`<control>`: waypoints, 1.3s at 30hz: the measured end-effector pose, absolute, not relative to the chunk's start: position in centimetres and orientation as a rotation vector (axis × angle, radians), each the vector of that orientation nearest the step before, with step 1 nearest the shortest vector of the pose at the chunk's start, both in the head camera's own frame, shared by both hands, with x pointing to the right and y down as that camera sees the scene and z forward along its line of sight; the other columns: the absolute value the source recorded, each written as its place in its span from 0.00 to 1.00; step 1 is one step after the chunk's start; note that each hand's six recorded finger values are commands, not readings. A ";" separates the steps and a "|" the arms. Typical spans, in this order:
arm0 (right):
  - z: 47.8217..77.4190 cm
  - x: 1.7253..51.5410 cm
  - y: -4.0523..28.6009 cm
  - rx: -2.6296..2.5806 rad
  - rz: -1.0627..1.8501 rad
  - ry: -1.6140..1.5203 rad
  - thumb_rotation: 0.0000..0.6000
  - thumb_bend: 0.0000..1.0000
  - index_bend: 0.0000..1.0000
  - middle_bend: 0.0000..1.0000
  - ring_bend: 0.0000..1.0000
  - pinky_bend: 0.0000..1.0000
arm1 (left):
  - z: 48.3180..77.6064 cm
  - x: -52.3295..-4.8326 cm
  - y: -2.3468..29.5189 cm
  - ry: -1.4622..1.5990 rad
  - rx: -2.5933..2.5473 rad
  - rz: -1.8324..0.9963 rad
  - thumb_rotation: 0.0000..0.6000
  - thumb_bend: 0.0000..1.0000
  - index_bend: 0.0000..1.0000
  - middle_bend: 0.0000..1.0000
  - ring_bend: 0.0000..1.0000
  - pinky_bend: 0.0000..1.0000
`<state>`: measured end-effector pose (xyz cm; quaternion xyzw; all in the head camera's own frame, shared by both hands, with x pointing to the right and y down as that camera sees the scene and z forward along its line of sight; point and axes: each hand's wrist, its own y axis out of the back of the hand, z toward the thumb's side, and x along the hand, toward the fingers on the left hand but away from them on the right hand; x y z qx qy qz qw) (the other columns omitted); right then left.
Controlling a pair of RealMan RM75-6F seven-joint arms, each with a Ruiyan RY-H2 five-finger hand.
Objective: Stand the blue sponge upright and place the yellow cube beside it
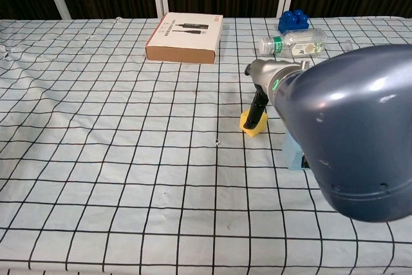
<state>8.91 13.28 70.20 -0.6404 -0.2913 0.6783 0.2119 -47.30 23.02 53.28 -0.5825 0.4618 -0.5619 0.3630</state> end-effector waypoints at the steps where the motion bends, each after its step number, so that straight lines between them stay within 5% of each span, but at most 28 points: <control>1: 70.3 8.9 13.3 -1.777 1.886 -0.807 1.00 0.16 0.04 0.40 0.01 0.12 | 53.3 -47.3 23.0 1.190 -1.499 -1.446 1.00 0.11 0.16 0.06 0.00 0.00; 39: 70.8 9.0 13.2 -1.779 1.807 -0.807 1.00 0.32 0.12 0.51 0.08 0.12 | 53.2 -47.6 23.0 1.198 -1.486 -1.446 1.00 0.11 0.16 0.06 0.00 0.00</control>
